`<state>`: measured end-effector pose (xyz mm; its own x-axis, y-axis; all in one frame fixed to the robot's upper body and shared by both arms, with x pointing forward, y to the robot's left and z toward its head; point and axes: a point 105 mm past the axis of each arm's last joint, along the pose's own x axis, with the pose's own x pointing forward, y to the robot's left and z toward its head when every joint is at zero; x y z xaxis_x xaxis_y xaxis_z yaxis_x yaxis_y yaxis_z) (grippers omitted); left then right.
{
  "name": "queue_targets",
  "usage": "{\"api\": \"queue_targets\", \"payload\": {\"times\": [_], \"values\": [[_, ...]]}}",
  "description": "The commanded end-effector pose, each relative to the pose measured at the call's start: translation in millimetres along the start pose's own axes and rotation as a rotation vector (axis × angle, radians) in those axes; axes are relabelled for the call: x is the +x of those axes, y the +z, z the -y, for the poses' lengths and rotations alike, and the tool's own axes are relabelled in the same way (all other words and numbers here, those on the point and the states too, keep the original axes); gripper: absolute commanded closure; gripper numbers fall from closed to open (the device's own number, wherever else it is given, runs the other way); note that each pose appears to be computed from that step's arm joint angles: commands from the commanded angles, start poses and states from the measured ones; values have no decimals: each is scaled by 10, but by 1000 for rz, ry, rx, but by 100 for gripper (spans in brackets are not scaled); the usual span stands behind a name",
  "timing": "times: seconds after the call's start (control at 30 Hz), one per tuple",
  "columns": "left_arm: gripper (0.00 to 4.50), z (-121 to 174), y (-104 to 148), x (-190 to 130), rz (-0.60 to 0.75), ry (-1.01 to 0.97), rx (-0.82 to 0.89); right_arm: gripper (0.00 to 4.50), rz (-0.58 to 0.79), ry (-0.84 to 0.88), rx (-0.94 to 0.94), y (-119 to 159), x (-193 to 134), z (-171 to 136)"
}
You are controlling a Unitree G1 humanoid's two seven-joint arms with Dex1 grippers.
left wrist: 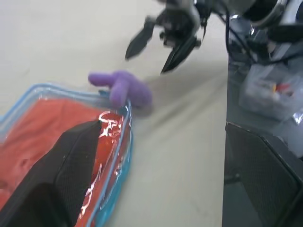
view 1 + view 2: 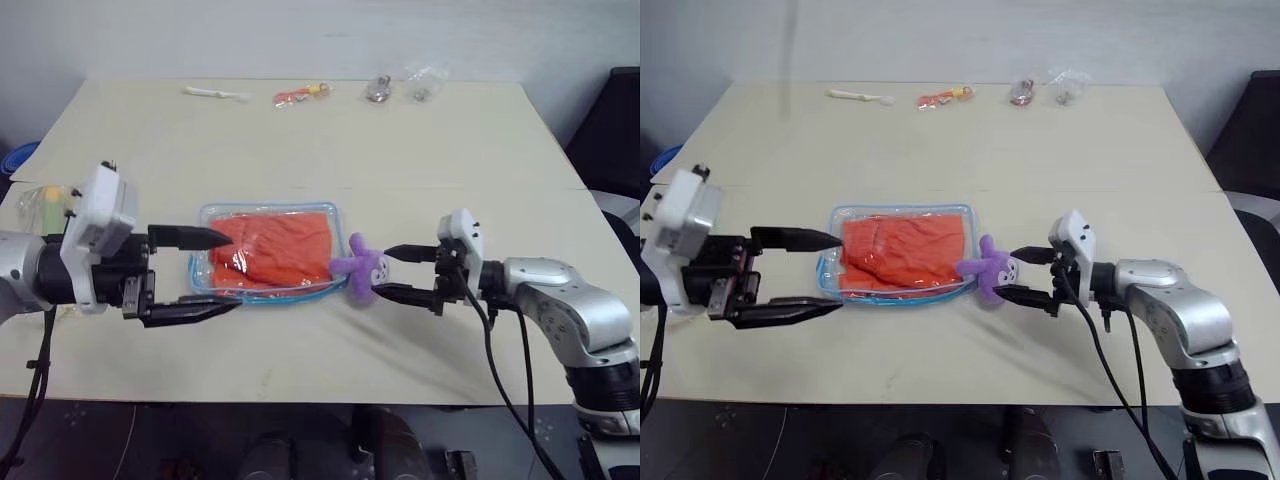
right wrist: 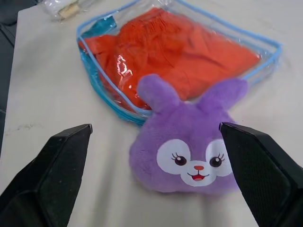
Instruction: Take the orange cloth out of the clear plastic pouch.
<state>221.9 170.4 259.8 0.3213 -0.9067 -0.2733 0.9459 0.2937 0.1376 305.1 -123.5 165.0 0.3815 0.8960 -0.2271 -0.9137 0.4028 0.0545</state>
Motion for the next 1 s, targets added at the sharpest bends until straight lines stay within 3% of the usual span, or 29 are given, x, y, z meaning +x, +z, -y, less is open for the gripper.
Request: {"api": "queue_targets", "payload": {"times": [0.03, 0.47, 0.57, 0.93, 1.0], "values": [[5, 44, 50, 29, -6, -13, 17, 0, 4, -8, 32, 29, 38, 94], [5, 69, -35, 129, -49, 6, 46, 0, 2, 2, 143, -96, 261, 227], [0, 54, -40, 142, -48, 12, 53, 63, 1, 11, 149, -114, 271, 220], [0, 17, -53, 138, -50, 27, 61, 428, 7, 36, 137, -129, 68, 85], [0, 17, -65, 138, -53, 26, 60, 447, 11, 42, 130, -113, 1, 40]]}}
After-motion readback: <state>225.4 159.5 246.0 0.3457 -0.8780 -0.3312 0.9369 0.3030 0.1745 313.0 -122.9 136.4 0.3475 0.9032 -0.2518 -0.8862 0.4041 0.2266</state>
